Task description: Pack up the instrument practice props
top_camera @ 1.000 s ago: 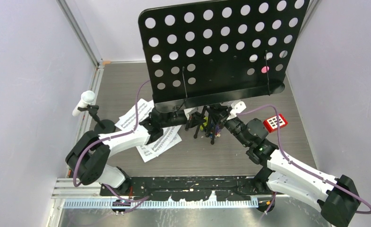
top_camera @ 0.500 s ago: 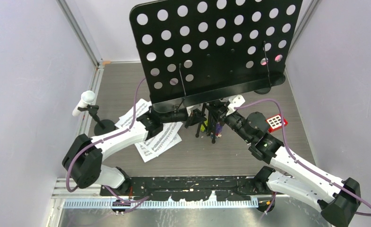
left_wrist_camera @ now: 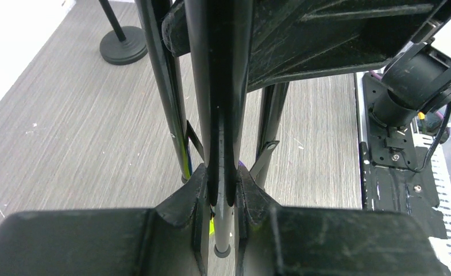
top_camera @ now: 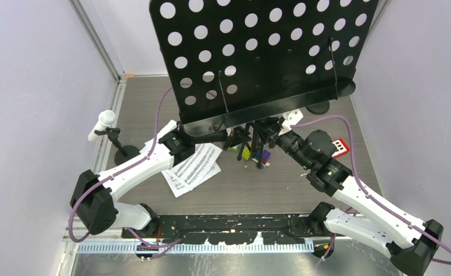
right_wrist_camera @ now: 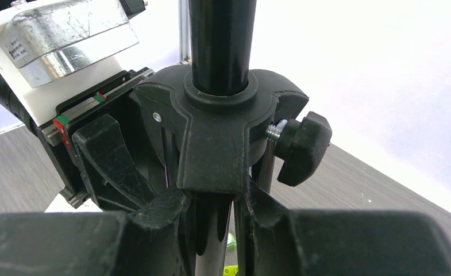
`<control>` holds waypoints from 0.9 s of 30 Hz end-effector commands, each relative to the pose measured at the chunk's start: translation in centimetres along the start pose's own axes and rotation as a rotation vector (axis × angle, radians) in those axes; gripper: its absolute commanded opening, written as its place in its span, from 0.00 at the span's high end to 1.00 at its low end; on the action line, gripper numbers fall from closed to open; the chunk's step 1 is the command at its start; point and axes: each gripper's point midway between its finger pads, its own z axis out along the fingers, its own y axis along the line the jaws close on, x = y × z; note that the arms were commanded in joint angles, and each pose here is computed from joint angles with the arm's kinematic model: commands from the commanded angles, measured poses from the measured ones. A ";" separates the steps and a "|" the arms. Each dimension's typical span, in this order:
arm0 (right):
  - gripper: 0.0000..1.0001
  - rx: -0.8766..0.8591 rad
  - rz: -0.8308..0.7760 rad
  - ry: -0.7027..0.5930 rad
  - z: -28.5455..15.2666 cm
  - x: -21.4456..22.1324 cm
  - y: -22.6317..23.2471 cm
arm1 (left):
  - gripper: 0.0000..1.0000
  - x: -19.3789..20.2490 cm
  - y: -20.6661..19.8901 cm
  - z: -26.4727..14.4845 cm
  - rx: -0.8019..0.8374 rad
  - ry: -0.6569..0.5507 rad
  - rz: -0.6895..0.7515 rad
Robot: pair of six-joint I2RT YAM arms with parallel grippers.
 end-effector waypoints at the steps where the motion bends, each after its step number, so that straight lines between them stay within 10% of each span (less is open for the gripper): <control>1: 0.99 -0.040 -0.035 -0.316 -0.6 -11.7 0.1 | 1.00 -7.0 -1.6 -1.5 0.039 -0.155 0.095; 14: 0.99 -0.162 0.077 -0.337 0.4 -13.3 2.4 | 1.00 -8.7 -3.7 -6.3 -0.002 -0.157 0.091; 27: 0.99 -0.296 0.110 -0.254 0.7 -8.1 7.4 | 1.00 -1.3 -6.4 -8.7 -0.027 -0.140 -0.074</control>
